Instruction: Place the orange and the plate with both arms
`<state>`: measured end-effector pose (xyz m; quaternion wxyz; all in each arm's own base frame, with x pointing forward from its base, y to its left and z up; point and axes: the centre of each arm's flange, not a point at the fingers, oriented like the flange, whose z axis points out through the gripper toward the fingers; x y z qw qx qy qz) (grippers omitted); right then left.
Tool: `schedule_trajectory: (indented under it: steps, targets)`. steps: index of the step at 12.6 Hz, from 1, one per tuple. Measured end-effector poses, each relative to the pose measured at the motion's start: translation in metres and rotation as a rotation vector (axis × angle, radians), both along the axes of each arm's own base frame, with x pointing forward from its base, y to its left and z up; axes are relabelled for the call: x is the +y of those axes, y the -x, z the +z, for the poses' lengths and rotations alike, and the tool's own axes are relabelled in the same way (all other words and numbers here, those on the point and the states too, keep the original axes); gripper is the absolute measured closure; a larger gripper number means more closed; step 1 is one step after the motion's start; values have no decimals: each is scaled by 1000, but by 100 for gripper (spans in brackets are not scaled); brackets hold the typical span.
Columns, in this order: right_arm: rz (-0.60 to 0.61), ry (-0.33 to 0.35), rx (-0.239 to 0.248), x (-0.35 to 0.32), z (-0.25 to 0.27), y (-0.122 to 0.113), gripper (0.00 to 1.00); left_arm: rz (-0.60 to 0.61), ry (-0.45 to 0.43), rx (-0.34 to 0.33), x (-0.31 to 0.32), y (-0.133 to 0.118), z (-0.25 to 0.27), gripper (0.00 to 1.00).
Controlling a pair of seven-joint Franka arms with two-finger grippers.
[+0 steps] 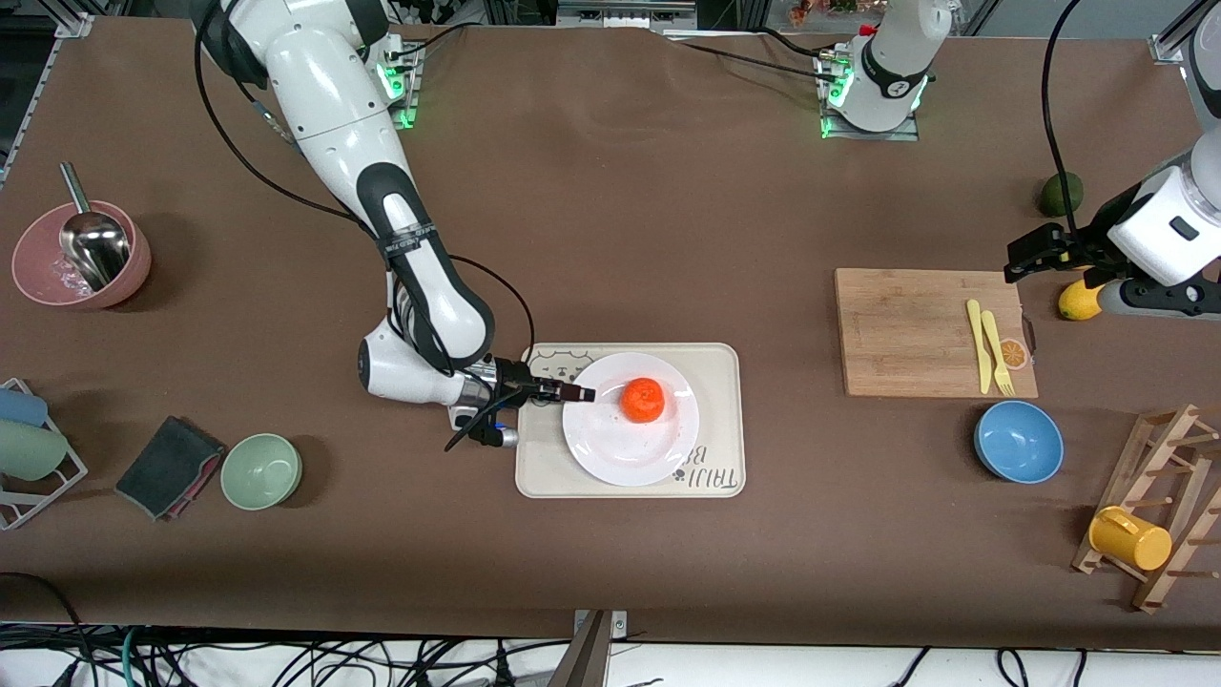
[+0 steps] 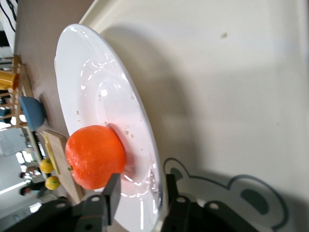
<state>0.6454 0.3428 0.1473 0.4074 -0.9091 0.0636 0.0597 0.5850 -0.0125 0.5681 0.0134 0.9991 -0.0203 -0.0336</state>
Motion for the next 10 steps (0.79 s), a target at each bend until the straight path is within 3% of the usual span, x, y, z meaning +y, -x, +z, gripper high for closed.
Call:
schedule_trajectory:
  steps: [4, 5, 10]
  targets:
    - [255, 249, -191, -3, 47, -15, 4, 0, 0, 0, 0, 0, 0, 0]
    - [297, 313, -234, -6, 66, -19, 0, 0, 0, 0, 0, 0, 0, 0]
    - [440, 643, -368, -53, 159, -37, 0, 0, 0, 0, 0, 0, 0, 0]
